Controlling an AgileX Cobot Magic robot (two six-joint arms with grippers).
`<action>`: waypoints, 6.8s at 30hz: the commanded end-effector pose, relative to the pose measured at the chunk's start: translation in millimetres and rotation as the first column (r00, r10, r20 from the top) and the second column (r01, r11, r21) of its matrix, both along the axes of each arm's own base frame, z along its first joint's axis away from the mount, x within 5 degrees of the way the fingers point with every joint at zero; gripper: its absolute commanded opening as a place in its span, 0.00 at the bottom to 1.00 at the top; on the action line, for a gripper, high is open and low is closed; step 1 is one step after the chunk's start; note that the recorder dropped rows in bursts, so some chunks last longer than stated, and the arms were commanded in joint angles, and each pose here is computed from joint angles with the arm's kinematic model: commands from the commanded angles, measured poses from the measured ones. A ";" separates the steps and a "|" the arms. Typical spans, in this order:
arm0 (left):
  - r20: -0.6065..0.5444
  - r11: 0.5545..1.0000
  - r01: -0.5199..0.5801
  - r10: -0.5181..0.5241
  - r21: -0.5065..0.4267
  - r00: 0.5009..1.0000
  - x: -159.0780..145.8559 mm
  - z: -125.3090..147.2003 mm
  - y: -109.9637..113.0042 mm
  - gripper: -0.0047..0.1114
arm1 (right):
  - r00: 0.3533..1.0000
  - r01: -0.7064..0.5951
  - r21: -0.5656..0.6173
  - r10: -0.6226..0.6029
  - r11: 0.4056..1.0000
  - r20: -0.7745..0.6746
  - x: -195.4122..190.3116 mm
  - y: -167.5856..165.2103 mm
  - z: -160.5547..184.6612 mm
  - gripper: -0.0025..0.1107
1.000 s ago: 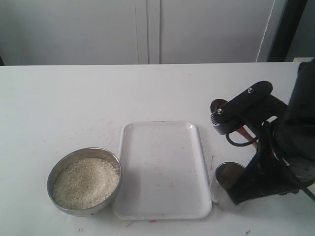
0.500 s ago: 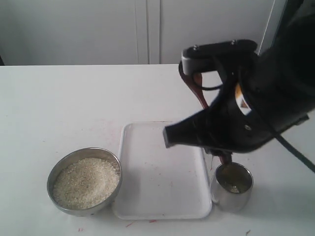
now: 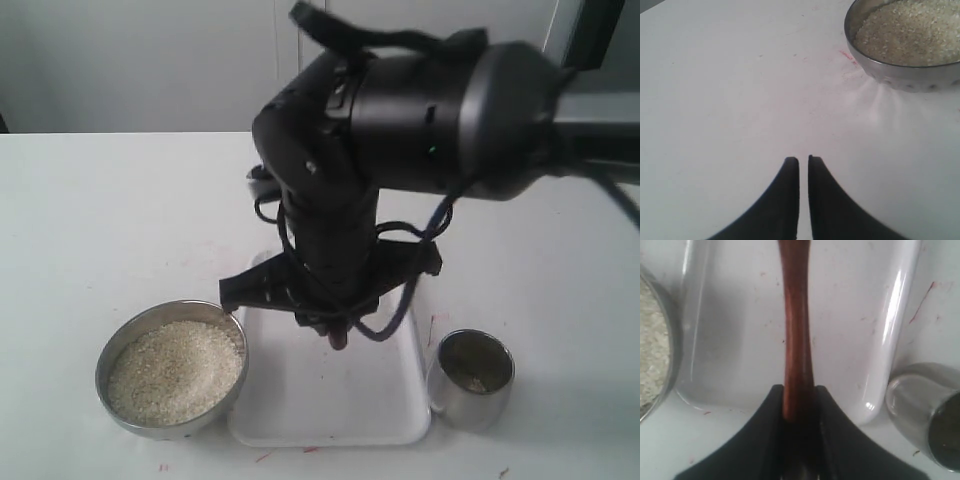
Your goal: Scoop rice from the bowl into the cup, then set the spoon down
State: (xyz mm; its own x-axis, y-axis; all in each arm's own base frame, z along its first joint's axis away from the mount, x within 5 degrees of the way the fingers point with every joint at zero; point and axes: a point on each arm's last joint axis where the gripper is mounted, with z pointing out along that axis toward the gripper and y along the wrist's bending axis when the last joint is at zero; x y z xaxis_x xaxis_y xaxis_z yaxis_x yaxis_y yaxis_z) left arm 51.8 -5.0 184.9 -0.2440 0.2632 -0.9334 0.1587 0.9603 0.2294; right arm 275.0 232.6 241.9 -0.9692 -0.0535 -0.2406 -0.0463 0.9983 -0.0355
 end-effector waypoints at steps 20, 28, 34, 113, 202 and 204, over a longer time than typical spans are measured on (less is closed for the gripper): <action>-0.058 1.000 0.006 -0.006 -0.006 0.998 -1.2 -7.2 -0.5 0.16 | 0.946 0.219 0.058 -0.198 0.974 -0.256 24.1 6.5 -77.5 0.02; -0.058 1.000 0.006 -0.006 -0.006 0.998 -1.2 -7.2 -0.5 0.16 | 0.946 0.216 0.050 -0.197 0.975 -0.256 24.8 6.5 -81.0 0.02; -0.058 1.000 0.006 -0.006 -0.006 0.998 -1.2 -7.2 -0.5 0.16 | 0.954 0.199 0.032 -0.186 0.980 -0.235 26.4 4.5 -81.1 0.04; -0.058 1.000 0.006 -0.006 -0.006 0.998 -1.2 -7.2 -0.5 0.16 | 0.873 -0.457 0.135 0.414 0.879 0.257 -200.4 -127.6 90.0 0.02; -0.058 1.000 0.006 -0.006 -0.006 0.998 -1.2 -7.2 -0.5 0.16 | 0.476 0.037 0.005 -0.022 0.999 0.879 -219.9 -237.5 -58.7 0.02; -0.058 1.000 0.006 -0.006 -0.006 0.998 -1.2 -7.2 -0.5 0.16 | 0.476 0.037 0.004 -0.021 0.999 0.879 -219.9 -237.6 -58.7 0.02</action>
